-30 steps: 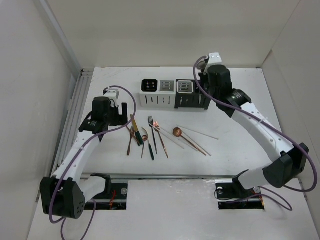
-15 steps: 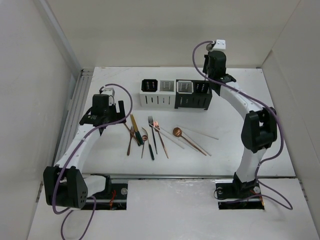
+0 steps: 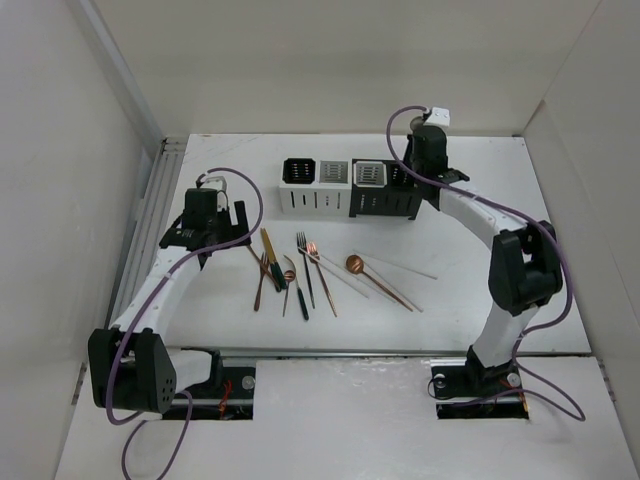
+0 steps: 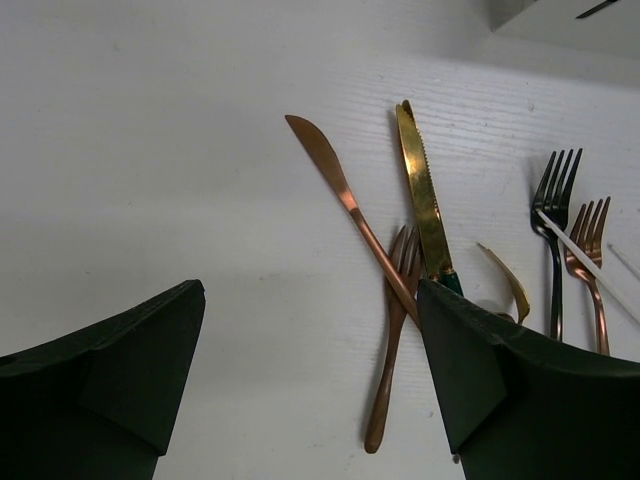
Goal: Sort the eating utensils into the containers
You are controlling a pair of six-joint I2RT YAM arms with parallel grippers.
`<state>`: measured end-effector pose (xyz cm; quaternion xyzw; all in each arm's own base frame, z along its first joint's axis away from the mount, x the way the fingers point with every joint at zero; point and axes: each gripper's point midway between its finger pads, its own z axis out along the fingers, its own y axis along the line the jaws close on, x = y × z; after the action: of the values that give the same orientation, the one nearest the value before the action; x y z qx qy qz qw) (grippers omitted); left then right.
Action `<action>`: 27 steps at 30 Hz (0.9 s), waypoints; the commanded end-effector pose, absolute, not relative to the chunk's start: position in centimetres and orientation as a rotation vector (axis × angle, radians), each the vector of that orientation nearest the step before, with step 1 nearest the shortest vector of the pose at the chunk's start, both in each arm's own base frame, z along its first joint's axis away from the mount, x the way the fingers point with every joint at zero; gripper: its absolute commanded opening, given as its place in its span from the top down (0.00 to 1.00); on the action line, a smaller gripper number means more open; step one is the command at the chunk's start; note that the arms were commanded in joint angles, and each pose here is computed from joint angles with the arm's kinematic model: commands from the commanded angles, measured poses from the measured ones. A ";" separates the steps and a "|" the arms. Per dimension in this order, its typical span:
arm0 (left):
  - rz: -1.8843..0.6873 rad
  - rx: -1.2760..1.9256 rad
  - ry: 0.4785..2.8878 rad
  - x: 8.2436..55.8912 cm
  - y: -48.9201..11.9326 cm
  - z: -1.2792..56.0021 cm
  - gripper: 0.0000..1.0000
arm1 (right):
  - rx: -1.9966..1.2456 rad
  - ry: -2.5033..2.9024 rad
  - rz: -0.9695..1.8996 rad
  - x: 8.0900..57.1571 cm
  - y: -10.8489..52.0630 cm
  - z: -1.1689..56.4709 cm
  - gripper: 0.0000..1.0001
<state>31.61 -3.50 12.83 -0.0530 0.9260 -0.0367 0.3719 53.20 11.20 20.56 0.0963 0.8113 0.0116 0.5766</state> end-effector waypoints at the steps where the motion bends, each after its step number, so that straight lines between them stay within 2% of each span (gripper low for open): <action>1: -0.097 -0.168 2.334 32.1 -3.4 14.1 0.16 | 0.216 1.797 0.112 52.5 13.2 24.5 1.00; 2: -0.096 -0.168 2.343 31.9 -3.3 13.7 0.16 | 0.201 1.833 0.111 52.0 13.3 23.2 0.96; 3: -0.096 -0.168 2.343 31.9 -3.3 13.7 0.16 | 0.201 1.846 0.121 51.9 13.4 22.9 0.79; 7: -0.091 -0.183 2.332 31.9 -3.2 14.0 0.12 | 0.217 1.874 0.111 50.0 13.4 23.4 0.53; 9: -0.091 -0.183 2.332 31.9 -3.2 14.0 0.11 | 0.235 1.862 0.069 48.7 13.3 24.3 0.43; 10: -0.091 -0.183 2.332 31.9 -3.2 14.0 0.11 | 0.200 1.830 0.050 47.6 13.5 26.0 0.00; 14: -0.095 -0.210 2.309 31.8 -3.1 14.4 0.11 | -0.015 1.855 0.034 43.7 15.1 28.2 0.00; 16: -0.090 -0.227 2.307 31.8 -3.0 14.4 0.11 | -0.235 1.977 0.127 40.5 17.9 25.9 0.00; 18: -0.090 -0.269 2.300 31.7 -2.9 14.3 0.11 | -0.410 2.079 0.218 37.6 19.8 23.7 0.38; 19: -0.095 -0.281 2.298 31.4 -2.9 14.2 0.11 | -0.485 2.204 0.199 35.2 19.8 20.9 0.65; 20: -0.087 -0.297 2.304 31.2 -2.7 14.1 0.11 | -0.518 2.297 0.177 34.0 19.9 18.4 0.84; 21: -0.090 -0.296 2.294 31.2 -2.7 14.4 0.11 | -0.544 2.364 0.164 32.8 20.0 16.6 0.90; 24: -0.092 -0.286 2.304 31.0 -3.0 14.0 0.11 | -0.690 2.545 0.220 28.4 21.7 11.0 0.74; 27: -0.118 -0.253 2.299 30.8 -3.9 14.3 0.11 | -0.763 2.603 0.237 26.8 23.2 7.8 0.70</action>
<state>31.05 -3.39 13.45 -0.0984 0.9165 -0.0380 0.3858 31.34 23.09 11.59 -0.2387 0.9179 0.0802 0.3066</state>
